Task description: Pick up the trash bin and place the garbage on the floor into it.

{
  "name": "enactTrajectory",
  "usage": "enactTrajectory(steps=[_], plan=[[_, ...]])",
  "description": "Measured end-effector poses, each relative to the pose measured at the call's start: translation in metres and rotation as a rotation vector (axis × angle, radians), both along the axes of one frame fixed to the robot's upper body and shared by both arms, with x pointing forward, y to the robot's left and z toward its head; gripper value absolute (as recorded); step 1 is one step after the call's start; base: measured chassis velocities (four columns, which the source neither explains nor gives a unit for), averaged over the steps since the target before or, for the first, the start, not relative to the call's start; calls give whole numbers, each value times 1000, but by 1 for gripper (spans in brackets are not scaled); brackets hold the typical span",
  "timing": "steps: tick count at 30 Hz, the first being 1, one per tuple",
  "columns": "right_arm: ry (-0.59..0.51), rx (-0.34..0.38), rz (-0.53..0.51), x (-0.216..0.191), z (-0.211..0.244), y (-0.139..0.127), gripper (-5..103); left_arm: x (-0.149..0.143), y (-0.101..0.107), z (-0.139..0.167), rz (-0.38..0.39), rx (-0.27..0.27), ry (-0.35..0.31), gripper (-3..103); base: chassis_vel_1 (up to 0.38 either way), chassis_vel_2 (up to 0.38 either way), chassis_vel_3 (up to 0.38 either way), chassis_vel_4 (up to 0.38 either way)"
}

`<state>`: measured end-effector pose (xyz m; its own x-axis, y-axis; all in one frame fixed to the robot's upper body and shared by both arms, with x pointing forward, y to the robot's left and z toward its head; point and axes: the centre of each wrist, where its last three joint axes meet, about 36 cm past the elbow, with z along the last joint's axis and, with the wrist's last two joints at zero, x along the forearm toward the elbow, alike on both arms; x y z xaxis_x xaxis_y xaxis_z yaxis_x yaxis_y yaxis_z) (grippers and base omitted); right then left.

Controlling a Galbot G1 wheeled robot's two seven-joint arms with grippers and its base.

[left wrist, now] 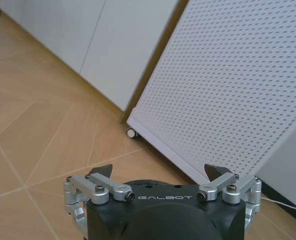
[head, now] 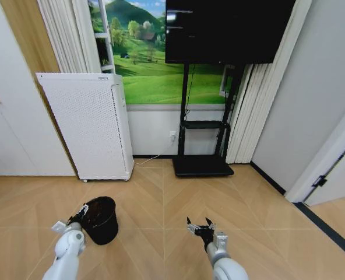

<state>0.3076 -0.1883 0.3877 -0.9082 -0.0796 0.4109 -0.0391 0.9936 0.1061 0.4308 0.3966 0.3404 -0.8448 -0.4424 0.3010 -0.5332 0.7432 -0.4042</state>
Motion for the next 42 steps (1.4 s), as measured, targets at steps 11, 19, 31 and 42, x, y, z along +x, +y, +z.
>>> enactTrajectory(steps=[11,19,31,42], plan=[[-43,-1,-35,6,3,-2,100,-9,-42,51,-296,272,-128,100,0,0,0,0],[-145,-34,-8,18,-2,-8,100,-28,-84,73,-633,323,-178,100,0,0,0,0],[-218,-38,-30,39,-14,-8,100,-43,-96,81,-720,392,-145,100,0,0,0,0],[-239,-23,-38,53,-2,-20,100,-53,-94,83,-675,398,-136,100,0,0,0,0]])
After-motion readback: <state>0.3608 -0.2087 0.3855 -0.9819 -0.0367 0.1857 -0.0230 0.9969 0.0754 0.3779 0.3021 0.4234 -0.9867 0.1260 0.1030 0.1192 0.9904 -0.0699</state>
